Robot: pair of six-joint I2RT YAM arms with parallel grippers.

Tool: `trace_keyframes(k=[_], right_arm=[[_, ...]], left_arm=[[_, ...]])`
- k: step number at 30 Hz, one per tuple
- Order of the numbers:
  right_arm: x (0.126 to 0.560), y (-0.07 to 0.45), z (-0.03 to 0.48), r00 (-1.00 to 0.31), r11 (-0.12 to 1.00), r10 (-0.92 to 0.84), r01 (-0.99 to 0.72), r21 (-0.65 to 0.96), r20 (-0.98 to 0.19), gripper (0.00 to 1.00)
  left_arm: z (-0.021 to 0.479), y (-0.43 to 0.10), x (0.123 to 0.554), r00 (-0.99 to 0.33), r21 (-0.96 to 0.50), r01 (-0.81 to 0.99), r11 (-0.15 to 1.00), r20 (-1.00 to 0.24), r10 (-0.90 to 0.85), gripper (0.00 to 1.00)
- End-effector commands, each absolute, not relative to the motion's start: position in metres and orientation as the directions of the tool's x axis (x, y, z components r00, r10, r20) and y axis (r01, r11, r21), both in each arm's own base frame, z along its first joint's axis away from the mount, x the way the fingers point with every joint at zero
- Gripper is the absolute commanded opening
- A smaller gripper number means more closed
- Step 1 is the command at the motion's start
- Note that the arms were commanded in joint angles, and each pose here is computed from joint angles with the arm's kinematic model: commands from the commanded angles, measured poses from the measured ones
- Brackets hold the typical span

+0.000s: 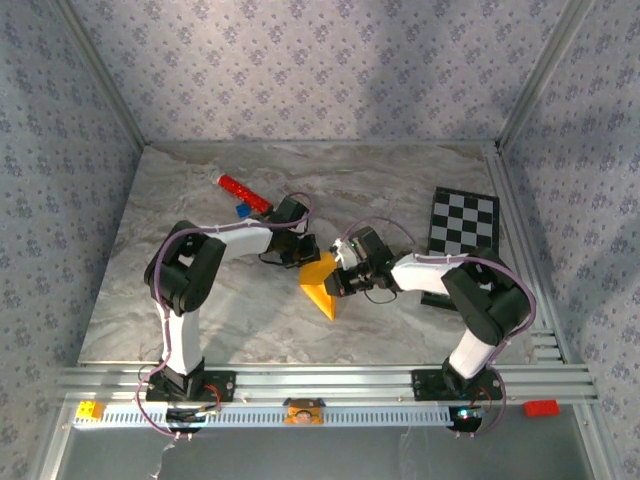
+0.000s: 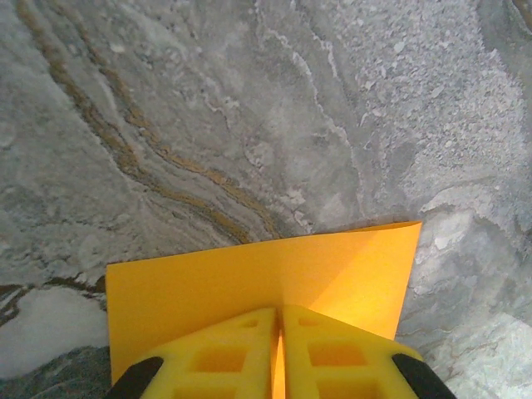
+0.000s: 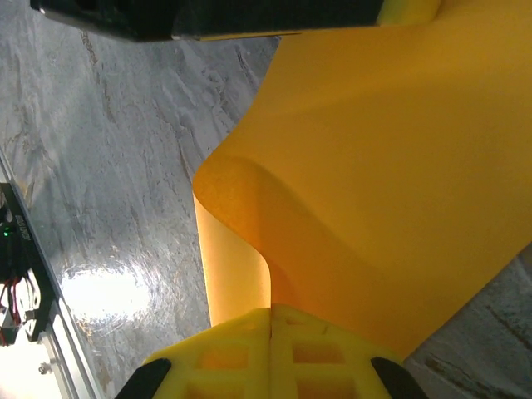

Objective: Fold a paper plane with a square sheet of paper (pick it up from the middle)
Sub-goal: Third fold the triangle at the center of the table.

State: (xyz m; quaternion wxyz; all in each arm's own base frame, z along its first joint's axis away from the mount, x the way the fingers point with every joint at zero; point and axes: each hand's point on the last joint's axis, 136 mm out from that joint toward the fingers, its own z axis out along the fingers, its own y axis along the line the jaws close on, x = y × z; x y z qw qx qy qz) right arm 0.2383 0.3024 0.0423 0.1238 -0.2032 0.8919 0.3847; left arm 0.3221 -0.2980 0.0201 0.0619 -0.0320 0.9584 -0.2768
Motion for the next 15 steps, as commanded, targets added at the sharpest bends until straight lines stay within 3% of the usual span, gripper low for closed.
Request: trace_keyframes(k=[1, 15], right_arm=[[0.2432, 0.2973, 0.0358, -0.882, 0.652, -0.293, -0.466, 0.598, -0.369, 0.00], [0.2428, 0.2956, 0.0288, -0.877, 0.673, -0.314, -0.475, 0.567, -0.363, 0.00]], left_arm=[[0.0033, -0.2843, 0.3086, -0.994, -0.467, -0.047, 0.883, -0.069, -0.089, 0.11], [0.0054, -0.2849, 0.3095, -0.993, -0.471, -0.048, 0.881, -0.071, -0.093, 0.11]])
